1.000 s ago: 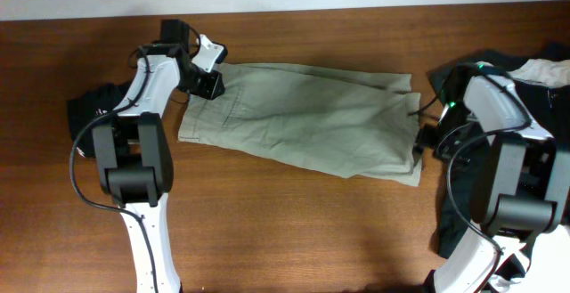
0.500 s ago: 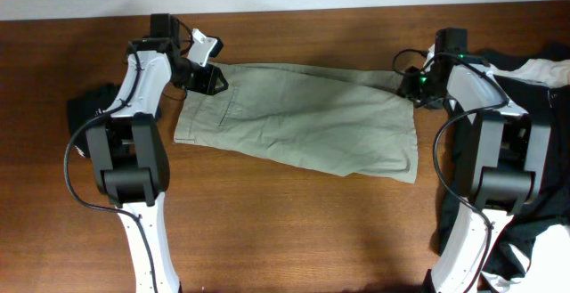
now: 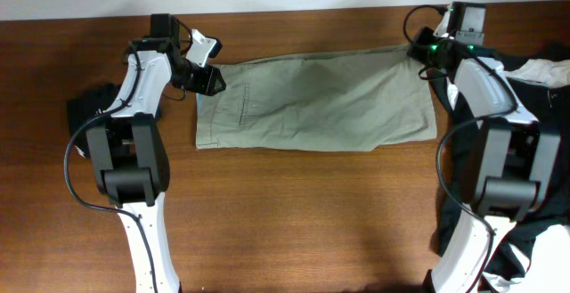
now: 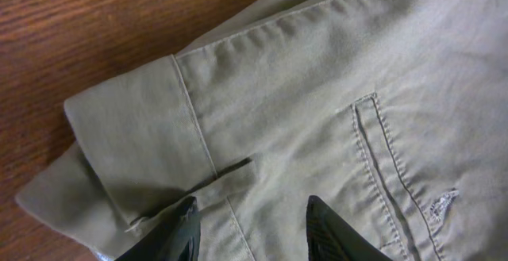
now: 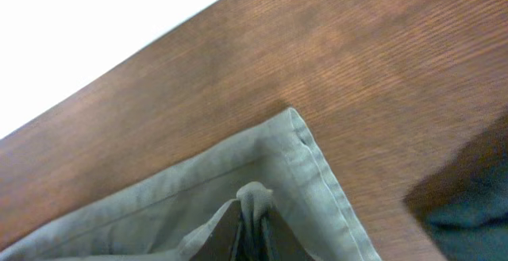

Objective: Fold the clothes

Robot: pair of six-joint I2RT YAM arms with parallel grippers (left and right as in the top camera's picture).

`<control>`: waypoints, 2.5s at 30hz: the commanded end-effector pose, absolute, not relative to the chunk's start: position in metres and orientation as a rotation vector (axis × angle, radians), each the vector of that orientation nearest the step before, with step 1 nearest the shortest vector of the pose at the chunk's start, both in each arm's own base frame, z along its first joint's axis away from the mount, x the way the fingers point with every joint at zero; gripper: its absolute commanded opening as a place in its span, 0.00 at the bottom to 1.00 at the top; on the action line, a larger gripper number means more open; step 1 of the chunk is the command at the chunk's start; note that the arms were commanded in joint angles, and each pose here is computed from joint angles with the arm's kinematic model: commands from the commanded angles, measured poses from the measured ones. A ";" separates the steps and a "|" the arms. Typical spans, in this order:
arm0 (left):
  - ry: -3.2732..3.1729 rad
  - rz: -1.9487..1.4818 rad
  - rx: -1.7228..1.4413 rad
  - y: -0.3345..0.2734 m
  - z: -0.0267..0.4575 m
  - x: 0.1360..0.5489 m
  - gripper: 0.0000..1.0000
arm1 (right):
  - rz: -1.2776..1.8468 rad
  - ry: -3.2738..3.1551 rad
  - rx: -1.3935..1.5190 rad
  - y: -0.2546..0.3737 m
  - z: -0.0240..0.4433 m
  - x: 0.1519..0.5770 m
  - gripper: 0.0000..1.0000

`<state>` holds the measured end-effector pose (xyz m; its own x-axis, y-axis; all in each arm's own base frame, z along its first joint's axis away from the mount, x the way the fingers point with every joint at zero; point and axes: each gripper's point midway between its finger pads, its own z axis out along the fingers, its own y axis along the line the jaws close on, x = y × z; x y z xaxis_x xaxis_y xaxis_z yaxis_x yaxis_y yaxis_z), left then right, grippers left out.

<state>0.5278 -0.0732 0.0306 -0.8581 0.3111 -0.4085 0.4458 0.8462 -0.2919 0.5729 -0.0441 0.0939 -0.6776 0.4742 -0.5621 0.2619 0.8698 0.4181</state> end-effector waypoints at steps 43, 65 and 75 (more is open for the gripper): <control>2.468 -0.623 1.023 -0.204 0.038 0.512 0.01 | 0.447 3.057 0.800 -0.001 0.026 0.334 0.24; 2.869 -0.407 0.354 -0.020 0.188 0.470 0.37 | 0.942 2.831 0.140 0.065 0.103 0.370 0.24; 2.969 -0.637 0.105 -0.004 0.046 0.471 0.61 | 0.361 3.002 0.664 0.051 -0.003 0.388 0.11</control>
